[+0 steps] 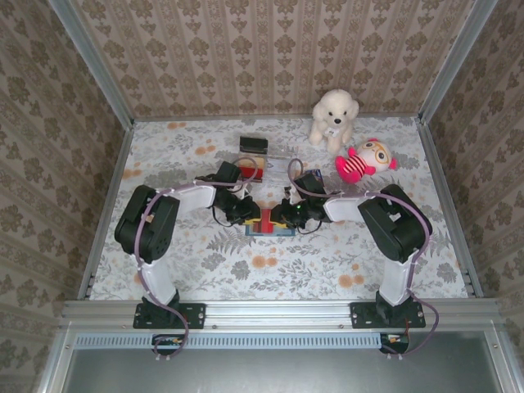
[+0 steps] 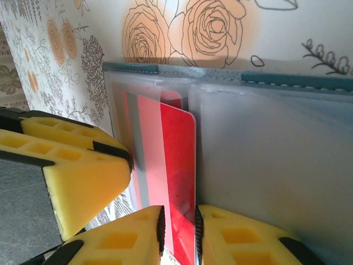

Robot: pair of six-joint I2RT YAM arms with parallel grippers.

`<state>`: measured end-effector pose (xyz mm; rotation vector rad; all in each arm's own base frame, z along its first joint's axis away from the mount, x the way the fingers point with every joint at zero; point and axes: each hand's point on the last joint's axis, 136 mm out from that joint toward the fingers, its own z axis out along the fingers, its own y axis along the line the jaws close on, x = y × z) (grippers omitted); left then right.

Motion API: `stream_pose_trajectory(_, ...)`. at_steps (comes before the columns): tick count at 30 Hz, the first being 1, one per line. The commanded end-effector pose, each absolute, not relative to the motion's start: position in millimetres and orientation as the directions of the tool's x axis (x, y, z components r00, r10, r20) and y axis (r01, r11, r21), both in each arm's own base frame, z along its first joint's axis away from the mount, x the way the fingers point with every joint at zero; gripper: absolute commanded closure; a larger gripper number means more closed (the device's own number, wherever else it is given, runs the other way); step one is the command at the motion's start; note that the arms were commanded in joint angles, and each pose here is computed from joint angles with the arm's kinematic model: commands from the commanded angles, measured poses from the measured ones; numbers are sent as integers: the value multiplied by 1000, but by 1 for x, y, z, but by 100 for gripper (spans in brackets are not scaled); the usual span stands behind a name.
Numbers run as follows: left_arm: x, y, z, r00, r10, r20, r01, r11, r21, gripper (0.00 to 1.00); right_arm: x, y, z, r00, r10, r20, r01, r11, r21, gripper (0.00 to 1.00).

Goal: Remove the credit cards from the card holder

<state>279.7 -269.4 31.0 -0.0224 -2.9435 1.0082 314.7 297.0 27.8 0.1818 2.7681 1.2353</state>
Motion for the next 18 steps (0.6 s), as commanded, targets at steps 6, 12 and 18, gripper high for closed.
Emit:
stream_pose_trajectory(6,267,-257,11,-997,18,74,-26,833,-553,80,306,298,5,-991,131,10,100,702,706,75)
stream_pose_trajectory(12,269,-256,13,-998,16,64,-22,834,-551,80,308,296,7,-990,141,-9,93,700,708,86)
stream_pose_trajectory(18,280,-260,30,-1000,28,10,17,811,-584,78,309,282,19,-986,161,-53,76,699,711,96)
